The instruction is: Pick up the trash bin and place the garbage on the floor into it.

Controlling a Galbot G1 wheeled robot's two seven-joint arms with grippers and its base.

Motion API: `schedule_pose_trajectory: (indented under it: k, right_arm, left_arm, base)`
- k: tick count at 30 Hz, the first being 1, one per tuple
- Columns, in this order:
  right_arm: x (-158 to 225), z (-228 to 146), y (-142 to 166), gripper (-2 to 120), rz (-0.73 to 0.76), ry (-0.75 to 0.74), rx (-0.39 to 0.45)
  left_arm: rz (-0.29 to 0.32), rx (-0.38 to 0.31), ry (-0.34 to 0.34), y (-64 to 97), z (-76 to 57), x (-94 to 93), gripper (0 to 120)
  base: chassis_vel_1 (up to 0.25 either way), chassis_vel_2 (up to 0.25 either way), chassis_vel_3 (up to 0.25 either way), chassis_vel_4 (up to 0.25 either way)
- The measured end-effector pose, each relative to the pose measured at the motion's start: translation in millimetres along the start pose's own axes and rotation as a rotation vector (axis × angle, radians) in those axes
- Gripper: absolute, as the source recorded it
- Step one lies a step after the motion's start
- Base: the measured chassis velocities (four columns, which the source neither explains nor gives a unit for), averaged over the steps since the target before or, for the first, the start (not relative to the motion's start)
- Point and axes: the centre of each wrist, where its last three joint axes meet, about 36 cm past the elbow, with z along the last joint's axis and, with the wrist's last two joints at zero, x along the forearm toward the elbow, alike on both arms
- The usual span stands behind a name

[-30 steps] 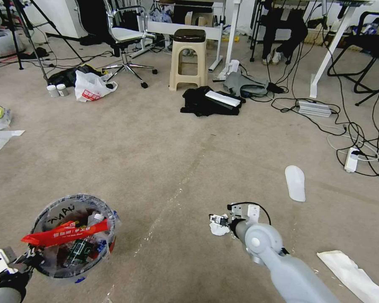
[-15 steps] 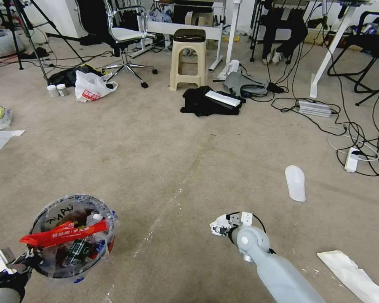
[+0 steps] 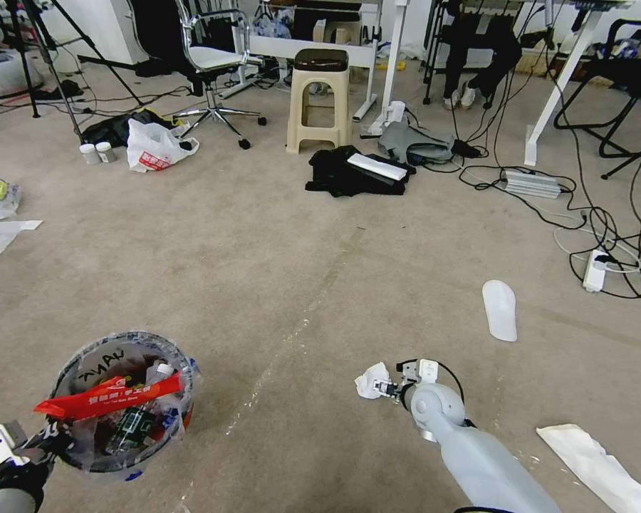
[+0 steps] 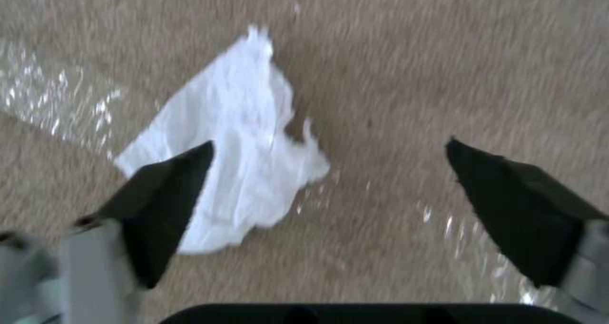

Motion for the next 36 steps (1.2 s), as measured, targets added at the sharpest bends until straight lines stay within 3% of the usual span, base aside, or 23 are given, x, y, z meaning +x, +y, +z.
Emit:
schedule_pose_trajectory:
  k: [2, 4, 9, 15, 28, 36]
  right_arm:
    - [-1.2, 1.8, -0.4, 86, -0.005, -0.024, 0.011]
    - [-2.5, 4.2, -0.7, 93, -0.021, -0.060, 0.036]
    - [-8.4, 8.2, 5.5, 95, -0.049, -0.096, 0.059]
    - [-11.0, 16.5, 19.8, 96, -0.082, -0.093, 0.040]
    - [-14.5, 20.0, 17.1, 98, -0.030, -0.045, 0.018]
    - [-23.8, 19.3, 21.4, 93, -0.031, -0.041, 0.026]
  left_arm:
    - [0.002, 0.001, 0.000, -0.1, 0.5, -0.6, 0]
    - [0.002, 0.002, 0.001, 0.2, 1.1, -0.9, 0]
    - [0.001, 0.003, 0.002, 1.2, 1.5, -1.2, 0]
    - [0.002, 0.005, 0.001, 1.9, 1.1, -1.9, 0]
    - [0.005, 0.014, 0.004, 2.1, 3.5, -8.3, 0]
    - [-0.001, 0.014, 0.007, 4.7, 4.2, -8.8, 0]
  base:
    - [0.000, 0.000, 0.000, 0.000]
    - [0.000, 0.000, 0.000, 0.000]
    - [0.000, 0.000, 0.000, 0.000]
    - [0.000, 0.000, 0.000, 0.000]
    - [0.000, 0.000, 0.000, 0.000]
    - [0.000, 0.000, 0.000, 0.000]
